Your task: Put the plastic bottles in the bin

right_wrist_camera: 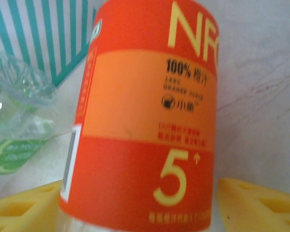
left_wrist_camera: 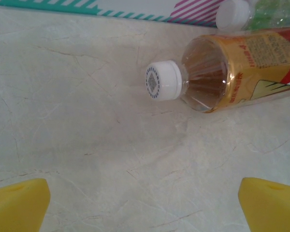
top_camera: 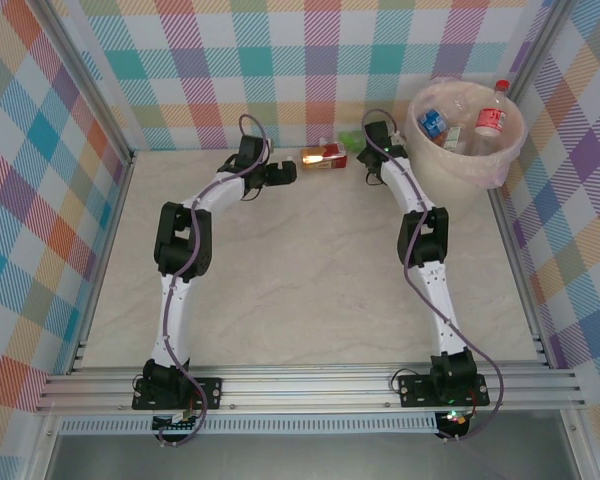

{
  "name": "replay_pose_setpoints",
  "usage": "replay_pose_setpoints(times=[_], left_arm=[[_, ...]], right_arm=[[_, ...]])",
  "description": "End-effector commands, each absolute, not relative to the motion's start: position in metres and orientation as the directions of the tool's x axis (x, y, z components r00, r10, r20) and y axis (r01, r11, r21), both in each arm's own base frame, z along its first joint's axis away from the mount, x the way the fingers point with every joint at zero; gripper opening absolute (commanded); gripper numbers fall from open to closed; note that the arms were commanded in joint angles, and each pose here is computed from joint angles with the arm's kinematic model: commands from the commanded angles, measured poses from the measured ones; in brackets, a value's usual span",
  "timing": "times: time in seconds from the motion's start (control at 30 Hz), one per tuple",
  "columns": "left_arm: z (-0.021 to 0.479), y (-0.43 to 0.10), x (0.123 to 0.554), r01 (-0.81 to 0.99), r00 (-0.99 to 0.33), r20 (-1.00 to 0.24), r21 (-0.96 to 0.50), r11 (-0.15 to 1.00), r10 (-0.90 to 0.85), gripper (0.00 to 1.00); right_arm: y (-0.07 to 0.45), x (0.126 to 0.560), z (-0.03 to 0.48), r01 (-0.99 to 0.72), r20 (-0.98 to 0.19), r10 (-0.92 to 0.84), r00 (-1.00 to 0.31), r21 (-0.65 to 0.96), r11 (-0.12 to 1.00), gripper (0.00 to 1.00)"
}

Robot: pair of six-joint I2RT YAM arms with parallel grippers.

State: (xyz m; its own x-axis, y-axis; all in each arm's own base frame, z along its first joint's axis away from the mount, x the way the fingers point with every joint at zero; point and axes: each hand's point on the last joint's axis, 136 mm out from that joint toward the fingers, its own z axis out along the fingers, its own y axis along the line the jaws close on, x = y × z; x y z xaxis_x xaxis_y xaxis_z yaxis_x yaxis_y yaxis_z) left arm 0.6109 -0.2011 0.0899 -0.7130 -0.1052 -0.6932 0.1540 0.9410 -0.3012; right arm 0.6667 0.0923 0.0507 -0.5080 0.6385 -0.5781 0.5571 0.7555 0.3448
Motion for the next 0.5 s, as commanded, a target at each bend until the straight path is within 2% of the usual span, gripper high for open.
replay_pose_setpoints(times=[0.0, 0.2, 0.47], left_arm=[[0.098, -0.200, 0.618, 0.175, -0.707, -0.700, -0.311, 0.934, -0.101, 1.00], [0.101, -0.201, 0.616, 0.179, -0.711, -0.695, -0.324, 0.929, -0.106, 1.00], [0.118, -0.202, 0.606, 0.171, -0.706, -0.693, -0.370, 0.913, -0.149, 1.00]], right_arm=[[0.082, 0.682, 0.067, 0.531, -0.610, 0.640, -0.467, 0.385, 0.755, 0.71], [0.089, 0.689, 0.083, 0.453, -0.647, 0.587, -0.487, 0.388, 0.803, 0.54], [0.120, 0.676, 0.117, 0.318, -0.646, 0.519, -0.559, 0.411, 0.854, 0.46]])
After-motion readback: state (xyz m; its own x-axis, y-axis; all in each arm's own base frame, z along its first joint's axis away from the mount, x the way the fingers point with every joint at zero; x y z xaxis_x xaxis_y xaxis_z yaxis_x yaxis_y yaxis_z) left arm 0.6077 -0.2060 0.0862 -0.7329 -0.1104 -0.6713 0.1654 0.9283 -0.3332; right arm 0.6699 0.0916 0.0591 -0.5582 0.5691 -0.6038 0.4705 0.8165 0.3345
